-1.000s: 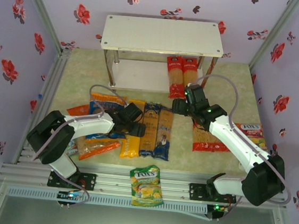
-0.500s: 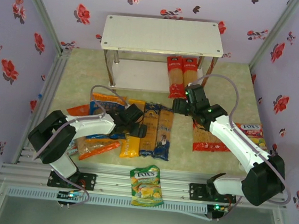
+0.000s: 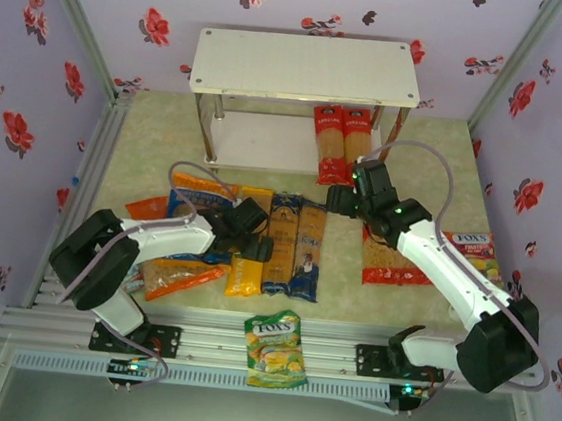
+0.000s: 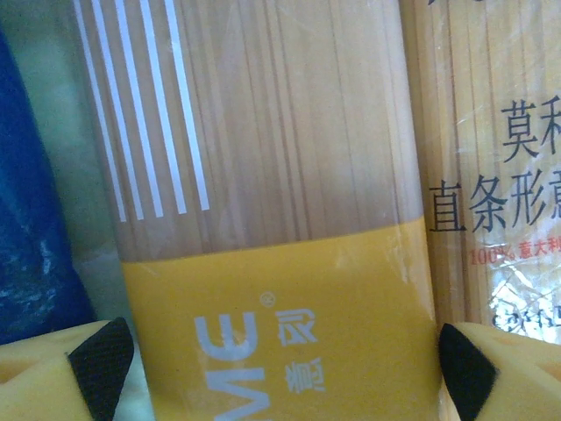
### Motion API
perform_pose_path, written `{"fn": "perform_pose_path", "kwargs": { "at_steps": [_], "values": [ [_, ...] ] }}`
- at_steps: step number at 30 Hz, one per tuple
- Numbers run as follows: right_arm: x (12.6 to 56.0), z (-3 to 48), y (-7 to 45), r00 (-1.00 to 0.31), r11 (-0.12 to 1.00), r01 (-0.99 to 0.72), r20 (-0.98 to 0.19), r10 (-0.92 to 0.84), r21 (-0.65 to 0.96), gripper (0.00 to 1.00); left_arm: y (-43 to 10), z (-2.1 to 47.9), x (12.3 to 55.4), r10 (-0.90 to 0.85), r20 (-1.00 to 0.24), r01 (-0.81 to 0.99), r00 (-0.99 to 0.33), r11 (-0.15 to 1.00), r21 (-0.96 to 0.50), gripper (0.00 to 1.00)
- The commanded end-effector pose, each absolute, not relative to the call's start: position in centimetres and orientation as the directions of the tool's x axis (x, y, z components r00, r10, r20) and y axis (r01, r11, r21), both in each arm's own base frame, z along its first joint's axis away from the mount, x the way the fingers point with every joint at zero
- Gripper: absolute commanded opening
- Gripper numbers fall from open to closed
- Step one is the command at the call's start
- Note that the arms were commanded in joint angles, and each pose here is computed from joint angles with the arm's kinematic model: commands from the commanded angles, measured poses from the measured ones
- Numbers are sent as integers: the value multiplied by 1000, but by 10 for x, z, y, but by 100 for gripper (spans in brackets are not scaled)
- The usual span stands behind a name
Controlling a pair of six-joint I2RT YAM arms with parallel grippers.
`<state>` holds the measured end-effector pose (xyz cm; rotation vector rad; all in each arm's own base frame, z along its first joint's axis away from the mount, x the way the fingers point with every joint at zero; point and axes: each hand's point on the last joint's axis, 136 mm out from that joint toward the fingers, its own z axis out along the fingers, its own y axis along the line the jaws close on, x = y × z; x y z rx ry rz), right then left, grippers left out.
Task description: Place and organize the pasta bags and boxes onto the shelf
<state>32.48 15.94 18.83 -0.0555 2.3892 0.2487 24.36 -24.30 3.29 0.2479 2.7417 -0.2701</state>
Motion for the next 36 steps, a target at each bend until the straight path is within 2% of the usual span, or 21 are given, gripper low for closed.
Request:
{"fn": "perform_pose_path", "kwargs": {
  "at_steps": [1,6,9,13,18,22,23,24,26,27,36],
  "values": [
    [322,190,154,-733,981,-97,-679,46,171,77,-231,3,225,141,-260,177,-955,977,-120,95],
    [323,190,152,-733,981,-91,-679,49,169,77,-236,-5,225,149,-246,184,-958,975,-123,94],
    [323,190,152,-732,980,-91,-679,52,174,77,-234,-12,222,151,-228,181,-962,976,-120,83],
    [324,188,153,-736,980,-91,-675,53,176,77,-233,-12,220,146,-224,179,-964,974,-136,61],
    [324,191,154,-733,979,-92,-678,57,181,77,-232,-1,221,144,-240,182,-960,972,-148,55],
    [324,193,153,-731,979,-92,-680,59,183,77,-233,10,224,150,-258,194,-954,968,-156,46],
    [324,193,153,-731,979,-92,-680,58,182,77,-233,14,224,150,-266,197,-952,967,-161,41],
    [324,193,153,-730,979,-91,-681,57,180,77,-233,16,225,147,-272,197,-951,966,-166,31],
    [323,194,152,-729,980,-89,-682,57,176,77,-233,23,228,138,-292,195,-946,965,-178,2],
    [323,194,152,-729,980,-89,-683,56,176,77,-233,26,229,131,-302,193,-944,963,-185,0],
    [323,200,150,-720,981,-88,-692,58,174,77,-236,75,245,60,-422,193,-905,941,-279,0]
  ]
}}
